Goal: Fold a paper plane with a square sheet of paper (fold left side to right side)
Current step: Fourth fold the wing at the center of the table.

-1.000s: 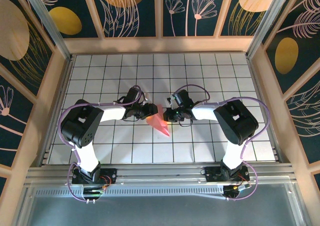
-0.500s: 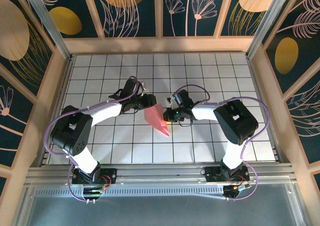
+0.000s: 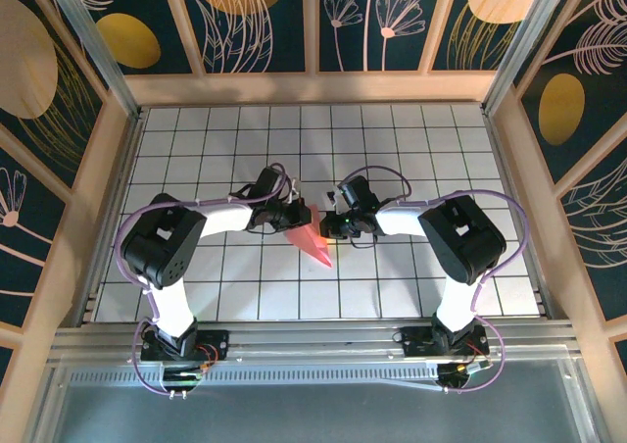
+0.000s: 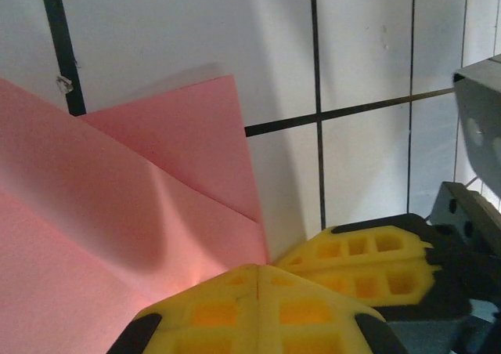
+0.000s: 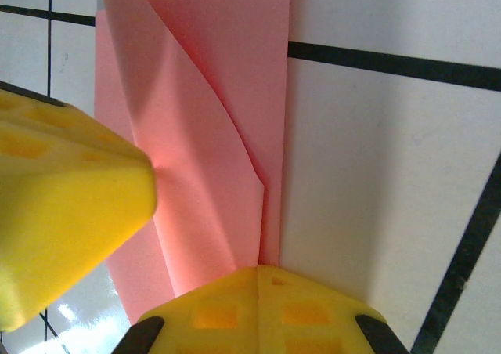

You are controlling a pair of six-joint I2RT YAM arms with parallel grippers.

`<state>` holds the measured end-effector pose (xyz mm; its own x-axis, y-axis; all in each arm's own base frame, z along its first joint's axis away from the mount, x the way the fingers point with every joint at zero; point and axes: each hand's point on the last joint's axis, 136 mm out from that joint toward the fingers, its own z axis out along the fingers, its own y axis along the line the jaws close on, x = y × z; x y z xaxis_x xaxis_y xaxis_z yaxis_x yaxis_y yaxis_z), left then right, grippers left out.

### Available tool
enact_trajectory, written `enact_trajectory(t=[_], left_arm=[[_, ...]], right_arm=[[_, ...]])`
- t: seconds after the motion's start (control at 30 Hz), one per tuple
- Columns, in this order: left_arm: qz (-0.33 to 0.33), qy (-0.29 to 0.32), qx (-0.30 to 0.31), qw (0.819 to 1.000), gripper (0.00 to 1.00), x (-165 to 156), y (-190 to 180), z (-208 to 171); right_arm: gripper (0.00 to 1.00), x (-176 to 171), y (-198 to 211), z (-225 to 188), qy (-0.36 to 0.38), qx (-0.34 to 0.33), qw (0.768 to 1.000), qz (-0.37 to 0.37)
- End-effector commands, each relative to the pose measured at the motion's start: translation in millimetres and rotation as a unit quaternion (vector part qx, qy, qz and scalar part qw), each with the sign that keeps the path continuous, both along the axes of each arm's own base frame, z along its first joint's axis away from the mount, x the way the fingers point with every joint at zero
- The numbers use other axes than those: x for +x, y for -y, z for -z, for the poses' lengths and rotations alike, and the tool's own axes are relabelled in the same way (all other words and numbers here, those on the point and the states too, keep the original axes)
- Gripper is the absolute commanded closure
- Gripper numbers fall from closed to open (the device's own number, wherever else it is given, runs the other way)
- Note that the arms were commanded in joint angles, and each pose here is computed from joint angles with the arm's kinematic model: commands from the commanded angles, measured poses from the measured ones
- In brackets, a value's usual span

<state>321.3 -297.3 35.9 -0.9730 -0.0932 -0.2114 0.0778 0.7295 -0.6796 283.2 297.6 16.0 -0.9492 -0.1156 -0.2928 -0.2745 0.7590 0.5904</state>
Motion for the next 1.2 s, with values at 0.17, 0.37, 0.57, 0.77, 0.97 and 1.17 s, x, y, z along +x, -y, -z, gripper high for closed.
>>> enact_trajectory(t=[0.17,0.37,0.57,0.77,0.97,1.17], left_arm=[[-0.012,-0.024,0.029,0.999,0.96,-5.7,-9.0,30.8],[-0.025,-0.029,0.048,0.998,0.98,-8.9,-18.0,40.3],[-0.028,-0.037,0.055,0.997,1.00,-14.5,-22.5,48.7],[-0.032,-0.043,0.065,0.996,1.00,-19.8,-28.3,56.1],[-0.034,-0.046,0.070,0.996,1.00,-21.7,-30.7,60.1],[-0.034,-0.044,0.068,0.996,1.00,-19.2,-29.3,58.0]], right_arm=[[1.00,-26.9,30.1,46.0,-0.057,-0.094,0.994,0.005],[1.00,-29.3,32.4,48.4,-0.061,-0.098,0.993,0.003],[1.00,-25.1,23.5,35.1,-0.053,-0.069,0.996,0.002],[0.94,-7.1,6.5,-6.0,-0.016,-0.017,1.000,0.003],[0.77,5.7,6.7,-44.5,0.017,0.019,1.000,0.015],[0.76,-8.6,16.1,-67.0,0.017,0.058,0.998,0.013]])
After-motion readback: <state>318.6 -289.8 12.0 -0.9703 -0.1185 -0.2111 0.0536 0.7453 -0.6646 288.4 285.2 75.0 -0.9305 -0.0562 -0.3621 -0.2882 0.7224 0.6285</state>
